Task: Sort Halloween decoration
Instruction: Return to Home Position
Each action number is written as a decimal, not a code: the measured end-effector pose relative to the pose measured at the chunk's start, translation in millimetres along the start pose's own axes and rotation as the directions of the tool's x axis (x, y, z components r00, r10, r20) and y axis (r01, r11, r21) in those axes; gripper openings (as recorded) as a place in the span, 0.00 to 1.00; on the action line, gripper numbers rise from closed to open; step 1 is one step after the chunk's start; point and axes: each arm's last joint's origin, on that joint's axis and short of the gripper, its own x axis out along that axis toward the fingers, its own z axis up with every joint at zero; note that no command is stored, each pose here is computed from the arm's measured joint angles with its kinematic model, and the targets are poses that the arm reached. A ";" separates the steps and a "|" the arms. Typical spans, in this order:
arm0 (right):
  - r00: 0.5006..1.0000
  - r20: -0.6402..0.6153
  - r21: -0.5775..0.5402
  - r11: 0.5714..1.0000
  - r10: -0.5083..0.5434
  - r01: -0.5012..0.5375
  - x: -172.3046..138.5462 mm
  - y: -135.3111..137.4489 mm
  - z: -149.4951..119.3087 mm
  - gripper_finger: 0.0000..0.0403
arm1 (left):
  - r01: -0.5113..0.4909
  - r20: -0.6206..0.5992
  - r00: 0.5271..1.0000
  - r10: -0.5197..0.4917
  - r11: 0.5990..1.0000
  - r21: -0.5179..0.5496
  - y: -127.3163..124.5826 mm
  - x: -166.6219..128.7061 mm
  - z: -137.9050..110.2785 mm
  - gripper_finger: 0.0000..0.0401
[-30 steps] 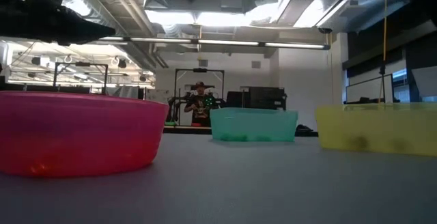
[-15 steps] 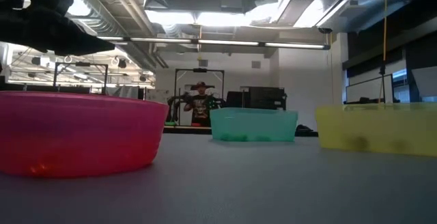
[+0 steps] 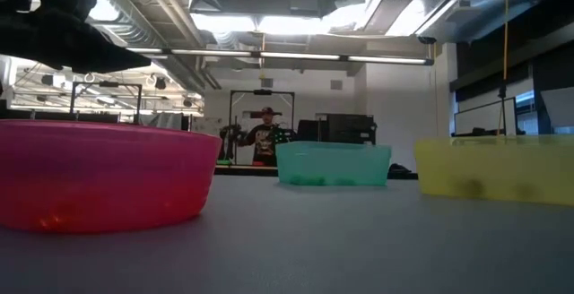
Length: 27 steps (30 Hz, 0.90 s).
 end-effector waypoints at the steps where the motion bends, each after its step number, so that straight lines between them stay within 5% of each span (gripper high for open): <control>1: 1.000 0.012 0.008 1.000 -0.005 0.005 3.0 -1.2 -9.0 0.01 | -0.002 0.000 1.000 0.002 1.000 0.001 0.1 0.0 0.1 0.00; 11: 0.948 0.257 0.141 0.962 0.191 -0.232 48.6 -24.0 -112.0 0.01 | -0.109 -0.018 0.994 0.109 0.994 0.009 3.3 -0.2 -0.2 0.00; 21: 0.795 0.547 0.177 0.891 0.263 -0.417 100.5 -31.1 -197.6 0.01 | -0.108 -0.018 0.994 0.109 0.994 0.008 3.2 -0.2 -0.1 0.00; 27: 0.665 0.708 0.110 0.893 0.238 -0.437 120.6 -27.0 -225.5 0.01 | -0.109 -0.017 0.994 0.109 0.994 0.008 3.3 -0.2 -0.1 0.00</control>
